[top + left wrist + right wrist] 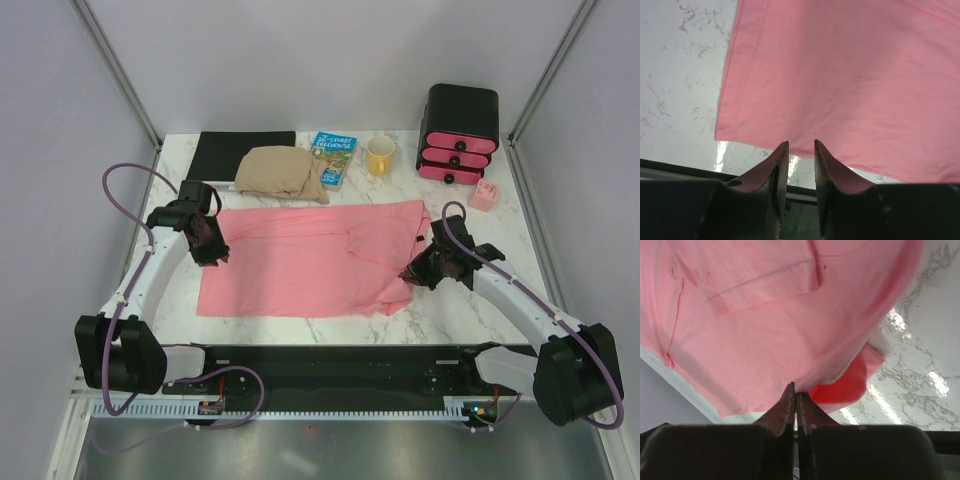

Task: Fold and stack the t-shirts

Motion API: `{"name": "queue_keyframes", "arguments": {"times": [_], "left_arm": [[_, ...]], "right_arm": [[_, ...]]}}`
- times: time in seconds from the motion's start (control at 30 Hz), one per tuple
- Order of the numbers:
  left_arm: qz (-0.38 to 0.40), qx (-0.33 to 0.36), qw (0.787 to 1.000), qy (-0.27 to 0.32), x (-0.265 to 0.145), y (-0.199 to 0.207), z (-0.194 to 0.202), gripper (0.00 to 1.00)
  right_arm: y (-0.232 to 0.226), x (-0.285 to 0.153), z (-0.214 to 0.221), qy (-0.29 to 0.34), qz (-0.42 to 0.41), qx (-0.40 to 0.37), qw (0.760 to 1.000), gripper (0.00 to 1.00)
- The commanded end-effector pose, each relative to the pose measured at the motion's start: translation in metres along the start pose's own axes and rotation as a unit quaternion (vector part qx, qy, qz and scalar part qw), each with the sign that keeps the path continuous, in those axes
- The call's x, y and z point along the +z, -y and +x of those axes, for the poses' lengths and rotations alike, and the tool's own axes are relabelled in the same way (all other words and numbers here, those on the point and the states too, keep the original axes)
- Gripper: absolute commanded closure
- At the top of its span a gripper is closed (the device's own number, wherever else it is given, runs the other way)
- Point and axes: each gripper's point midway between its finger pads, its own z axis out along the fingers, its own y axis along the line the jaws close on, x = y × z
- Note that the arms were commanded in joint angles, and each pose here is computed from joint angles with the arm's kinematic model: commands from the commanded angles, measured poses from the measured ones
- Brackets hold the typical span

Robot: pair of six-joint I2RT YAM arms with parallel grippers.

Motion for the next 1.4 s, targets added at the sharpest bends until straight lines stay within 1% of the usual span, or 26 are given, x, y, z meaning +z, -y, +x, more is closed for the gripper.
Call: {"name": "queue_keyframes", "arguments": {"times": [0.0, 0.13, 0.2, 0.33, 0.37, 0.43, 0.47, 0.5, 0.63, 0.67, 0.83, 0.87, 0.97, 1.0, 1.07, 1.13, 1.17, 1.27, 1.37], "left_arm": [[0.011, 0.015, 1.000, 0.022, -0.004, 0.002, -0.005, 0.66], [0.008, 0.019, 1.000, 0.019, -0.002, 0.000, -0.002, 0.66], [0.008, 0.020, 1.000, 0.017, 0.000, 0.000, -0.001, 0.66], [0.007, 0.021, 1.000, 0.014, 0.001, -0.001, 0.000, 0.66], [0.007, 0.021, 1.000, 0.014, 0.002, -0.001, 0.001, 0.66], [0.008, 0.021, 1.000, 0.013, 0.003, -0.001, 0.002, 0.66], [0.008, 0.022, 1.000, 0.011, 0.004, -0.001, 0.002, 0.66], [0.008, 0.022, 1.000, 0.011, 0.004, -0.001, 0.002, 0.66], [0.006, 0.021, 1.000, 0.006, 0.008, -0.001, 0.005, 0.67], [0.007, 0.021, 1.000, 0.005, 0.009, -0.001, 0.006, 0.66], [0.011, 0.019, 1.000, 0.001, 0.013, 0.001, 0.007, 0.67], [0.012, 0.019, 1.000, -0.001, 0.014, 0.001, 0.008, 0.67], [0.014, 0.020, 1.000, -0.005, 0.017, 0.003, 0.008, 0.67], [0.016, 0.021, 1.000, -0.006, 0.017, 0.004, 0.008, 0.67], [0.019, 0.022, 1.000, -0.008, 0.018, 0.005, 0.007, 0.67], [0.021, 0.023, 0.999, -0.010, 0.018, 0.006, 0.007, 0.67], [0.022, 0.024, 0.999, -0.009, 0.018, 0.007, 0.006, 0.67], [0.023, 0.026, 0.999, -0.007, 0.016, 0.007, 0.005, 0.67], [0.026, 0.027, 0.999, -0.011, 0.017, 0.008, 0.007, 0.67]], "right_arm": [[-0.043, 0.010, -0.019, 0.022, -0.043, -0.002, 0.999, 0.96], [-0.068, 0.033, -0.031, 0.025, -0.065, -0.007, 0.998, 0.93], [-0.075, 0.052, -0.033, 0.017, -0.065, -0.010, 0.998, 0.94], [-0.100, 0.068, -0.039, 0.017, -0.084, -0.021, 0.996, 0.94], [-0.101, 0.075, -0.039, 0.014, -0.080, -0.022, 0.996, 0.84], [-0.109, 0.077, -0.036, 0.002, -0.090, -0.041, 0.995, 0.60], [-0.109, 0.077, -0.036, -0.001, -0.089, -0.049, 0.995, 0.54], [-0.108, 0.076, -0.035, 0.000, -0.089, -0.060, 0.994, 0.52], [-0.100, 0.059, -0.042, 0.029, -0.078, -0.088, 0.993, 0.49], [-0.101, 0.048, -0.041, 0.035, -0.084, -0.094, 0.991, 0.49], [-0.087, 0.021, -0.025, 0.011, -0.074, -0.153, 0.985, 0.50], [-0.079, 0.015, -0.021, 0.010, -0.063, -0.192, 0.979, 0.50], [-0.056, 0.005, -0.026, 0.036, -0.008, -0.251, 0.967, 0.50], [-0.052, 0.004, -0.029, 0.046, 0.001, -0.255, 0.966, 0.50], [-0.045, 0.007, -0.021, 0.026, 0.001, -0.270, 0.962, 0.51], [-0.040, 0.011, -0.005, -0.017, -0.007, -0.288, 0.957, 0.51], [-0.030, 0.015, 0.005, -0.036, 0.013, -0.298, 0.954, 0.52], [-0.015, 0.022, 0.012, -0.044, 0.036, -0.319, 0.946, 0.50], [-0.008, 0.032, 0.019, -0.060, 0.030, -0.317, 0.946, 0.50]]}}
